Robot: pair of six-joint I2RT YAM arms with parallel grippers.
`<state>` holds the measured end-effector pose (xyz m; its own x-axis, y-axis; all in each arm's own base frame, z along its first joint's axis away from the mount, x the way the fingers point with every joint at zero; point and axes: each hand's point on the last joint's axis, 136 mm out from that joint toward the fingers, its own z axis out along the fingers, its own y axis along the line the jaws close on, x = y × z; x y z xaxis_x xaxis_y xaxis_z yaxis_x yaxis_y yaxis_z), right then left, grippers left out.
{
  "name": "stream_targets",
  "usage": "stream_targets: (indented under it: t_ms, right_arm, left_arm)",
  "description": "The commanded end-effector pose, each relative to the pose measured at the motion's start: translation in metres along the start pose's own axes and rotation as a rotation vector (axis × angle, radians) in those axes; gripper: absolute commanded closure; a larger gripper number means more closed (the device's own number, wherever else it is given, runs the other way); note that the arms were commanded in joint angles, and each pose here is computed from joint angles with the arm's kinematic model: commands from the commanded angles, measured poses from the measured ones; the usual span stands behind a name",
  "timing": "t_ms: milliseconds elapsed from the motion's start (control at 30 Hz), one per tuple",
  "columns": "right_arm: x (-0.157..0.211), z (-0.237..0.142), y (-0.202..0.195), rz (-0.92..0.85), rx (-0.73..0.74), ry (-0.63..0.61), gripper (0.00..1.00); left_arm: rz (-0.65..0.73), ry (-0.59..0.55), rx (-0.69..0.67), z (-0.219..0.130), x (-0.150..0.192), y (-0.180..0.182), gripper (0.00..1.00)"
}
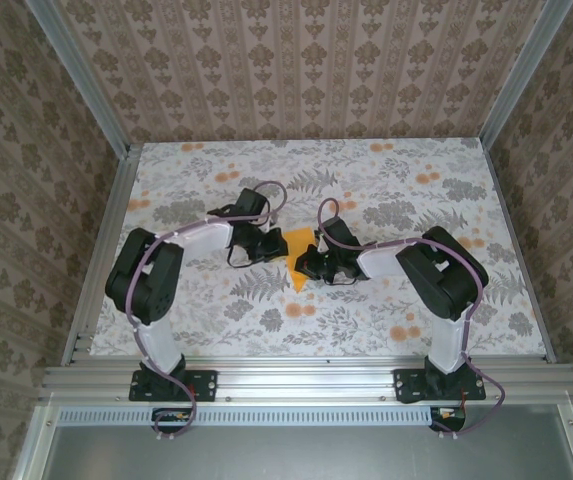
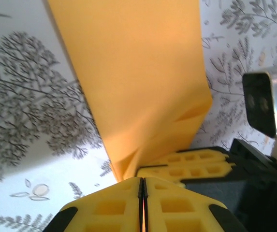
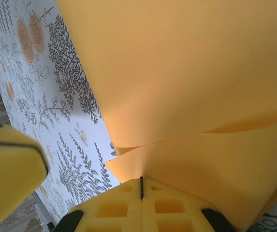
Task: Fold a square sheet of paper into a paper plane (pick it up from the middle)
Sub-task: Third fold the triangle at the center of the table.
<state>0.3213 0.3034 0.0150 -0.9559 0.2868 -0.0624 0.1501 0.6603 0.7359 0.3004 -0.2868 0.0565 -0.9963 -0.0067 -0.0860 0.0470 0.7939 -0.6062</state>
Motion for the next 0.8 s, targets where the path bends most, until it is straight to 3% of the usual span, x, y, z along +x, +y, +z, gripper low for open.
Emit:
stream_targets:
  t_ms: [0,767]
  right_arm:
    - [0.012,0.004,-0.038,0.049,0.121,0.034,0.97]
    - [0.010,0.002,-0.033,0.050,0.110,0.036,1.00]
  left_arm:
    - [0.024,0.021,0.014,0.000,0.013,-0.010,0.89]
    - [-0.015,0.068,-0.185,0.035,0.020,0.026,0.96]
